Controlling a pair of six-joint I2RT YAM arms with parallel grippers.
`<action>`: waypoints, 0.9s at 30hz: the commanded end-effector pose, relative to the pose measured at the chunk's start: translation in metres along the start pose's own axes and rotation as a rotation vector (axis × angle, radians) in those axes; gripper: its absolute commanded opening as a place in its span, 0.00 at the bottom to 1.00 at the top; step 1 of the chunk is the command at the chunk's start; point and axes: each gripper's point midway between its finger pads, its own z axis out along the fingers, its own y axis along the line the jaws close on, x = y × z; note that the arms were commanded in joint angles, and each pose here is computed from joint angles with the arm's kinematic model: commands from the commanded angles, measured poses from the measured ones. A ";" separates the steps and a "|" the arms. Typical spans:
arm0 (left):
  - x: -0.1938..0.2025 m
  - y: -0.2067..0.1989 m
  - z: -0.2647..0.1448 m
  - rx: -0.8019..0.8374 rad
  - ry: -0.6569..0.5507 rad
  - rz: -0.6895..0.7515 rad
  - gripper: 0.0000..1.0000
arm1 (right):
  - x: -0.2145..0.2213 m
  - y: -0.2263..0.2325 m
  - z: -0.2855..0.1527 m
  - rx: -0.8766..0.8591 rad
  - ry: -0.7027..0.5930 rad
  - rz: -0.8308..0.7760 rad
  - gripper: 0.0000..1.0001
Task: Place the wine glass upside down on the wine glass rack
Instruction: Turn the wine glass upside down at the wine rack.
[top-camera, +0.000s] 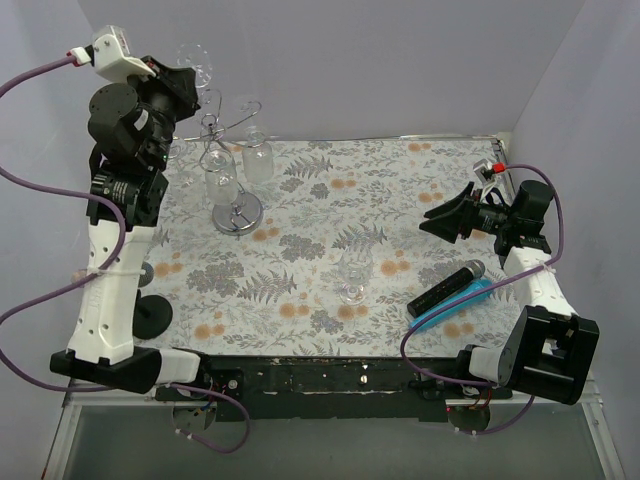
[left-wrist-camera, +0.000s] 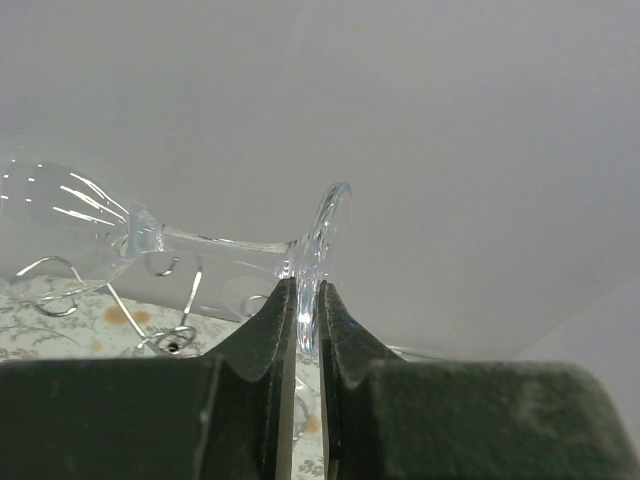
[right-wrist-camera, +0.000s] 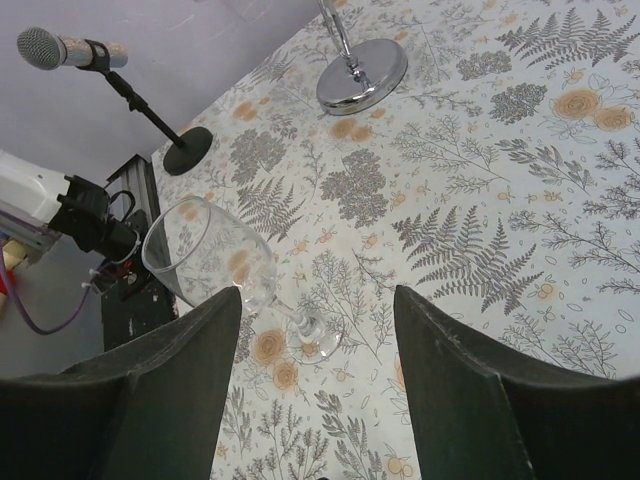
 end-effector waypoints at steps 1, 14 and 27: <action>-0.045 0.016 -0.008 -0.003 -0.141 -0.037 0.00 | -0.005 0.003 -0.001 -0.023 0.000 -0.023 0.70; -0.054 0.132 -0.006 -0.188 -0.222 -0.208 0.00 | -0.004 0.003 -0.001 -0.040 0.005 -0.004 0.70; -0.008 0.175 -0.001 -0.179 -0.138 -0.423 0.00 | -0.004 0.006 -0.002 -0.049 0.007 0.001 0.70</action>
